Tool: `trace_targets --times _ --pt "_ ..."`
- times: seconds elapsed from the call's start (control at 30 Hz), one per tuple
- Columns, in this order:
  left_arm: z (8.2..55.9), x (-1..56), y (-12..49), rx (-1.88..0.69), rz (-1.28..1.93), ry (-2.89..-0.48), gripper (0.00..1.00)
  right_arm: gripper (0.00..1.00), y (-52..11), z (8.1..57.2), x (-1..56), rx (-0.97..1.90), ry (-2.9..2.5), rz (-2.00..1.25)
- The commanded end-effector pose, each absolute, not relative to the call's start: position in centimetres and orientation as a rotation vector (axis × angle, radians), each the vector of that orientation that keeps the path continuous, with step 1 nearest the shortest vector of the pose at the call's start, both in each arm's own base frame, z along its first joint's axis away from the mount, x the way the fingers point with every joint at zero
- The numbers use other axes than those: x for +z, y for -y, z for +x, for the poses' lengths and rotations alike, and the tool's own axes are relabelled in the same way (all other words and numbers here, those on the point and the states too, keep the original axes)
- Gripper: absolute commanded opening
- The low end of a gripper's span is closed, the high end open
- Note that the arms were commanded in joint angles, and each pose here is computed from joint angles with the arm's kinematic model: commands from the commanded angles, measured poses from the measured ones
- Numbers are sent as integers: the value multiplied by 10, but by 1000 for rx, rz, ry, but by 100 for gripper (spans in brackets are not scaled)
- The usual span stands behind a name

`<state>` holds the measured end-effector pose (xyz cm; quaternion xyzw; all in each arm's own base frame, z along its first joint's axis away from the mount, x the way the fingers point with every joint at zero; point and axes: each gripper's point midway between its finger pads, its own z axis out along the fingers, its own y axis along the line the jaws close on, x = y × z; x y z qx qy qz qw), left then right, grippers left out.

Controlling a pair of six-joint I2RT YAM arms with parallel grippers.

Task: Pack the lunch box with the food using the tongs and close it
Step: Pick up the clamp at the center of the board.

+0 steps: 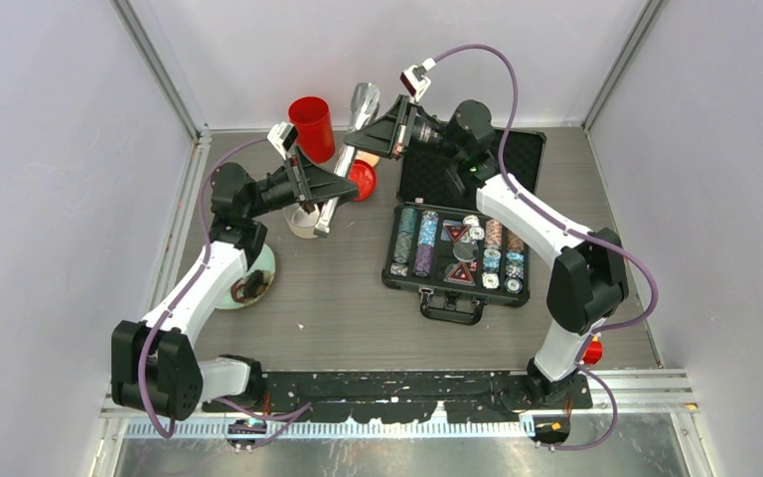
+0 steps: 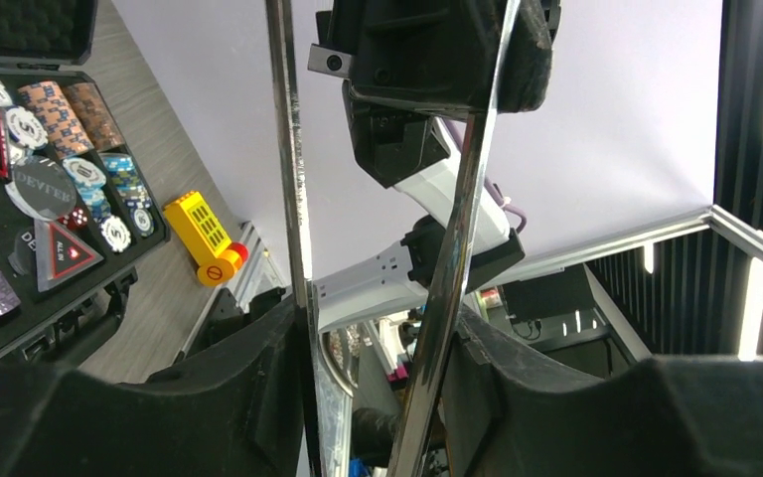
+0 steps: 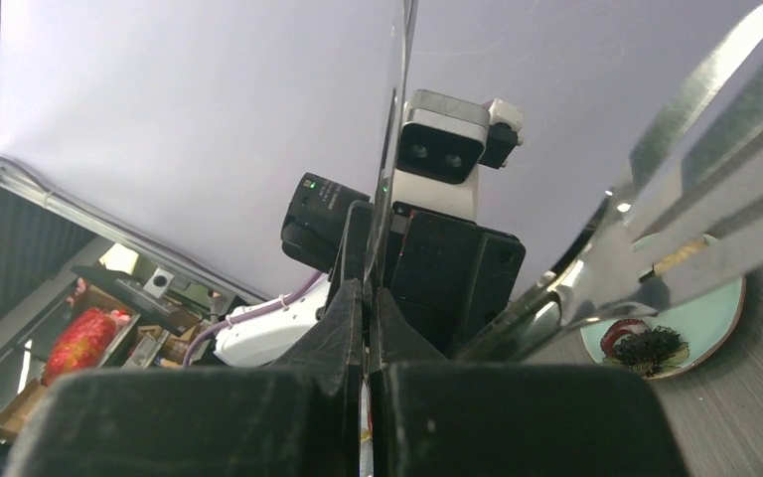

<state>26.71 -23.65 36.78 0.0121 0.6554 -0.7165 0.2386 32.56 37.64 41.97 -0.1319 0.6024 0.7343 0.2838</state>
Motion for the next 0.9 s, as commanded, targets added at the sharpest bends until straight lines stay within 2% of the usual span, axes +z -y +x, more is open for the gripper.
trace_targets --times 0.0,0.07,0.23,0.37,0.5,0.6,0.77,0.87 --pt "264 396 227 -1900 76 -1675 46 0 -368 324 427 1905 -1573 -378" --pt "264 395 225 -1888 75 -1676 44 1 -365 326 428 1894 -1574 -372" --pt "265 391 221 -1832 102 -1685 38 40 -355 333 434 1862 -1573 -352" --pt "268 382 216 -1725 138 -1742 35 55 -337 347 443 1806 -1577 -318" --pt "271 370 208 -1579 181 -1797 34 63 -316 356 450 1726 -1590 -301" --pt "274 350 194 -1364 212 -1915 33 67 -299 362 443 1635 -1628 -292" --pt "284 308 149 -863 309 -2126 30 70 -276 358 396 1378 -1803 -362" --pt "282 284 122 -662 394 -2216 29 71 -262 350 363 1231 -1894 -418"
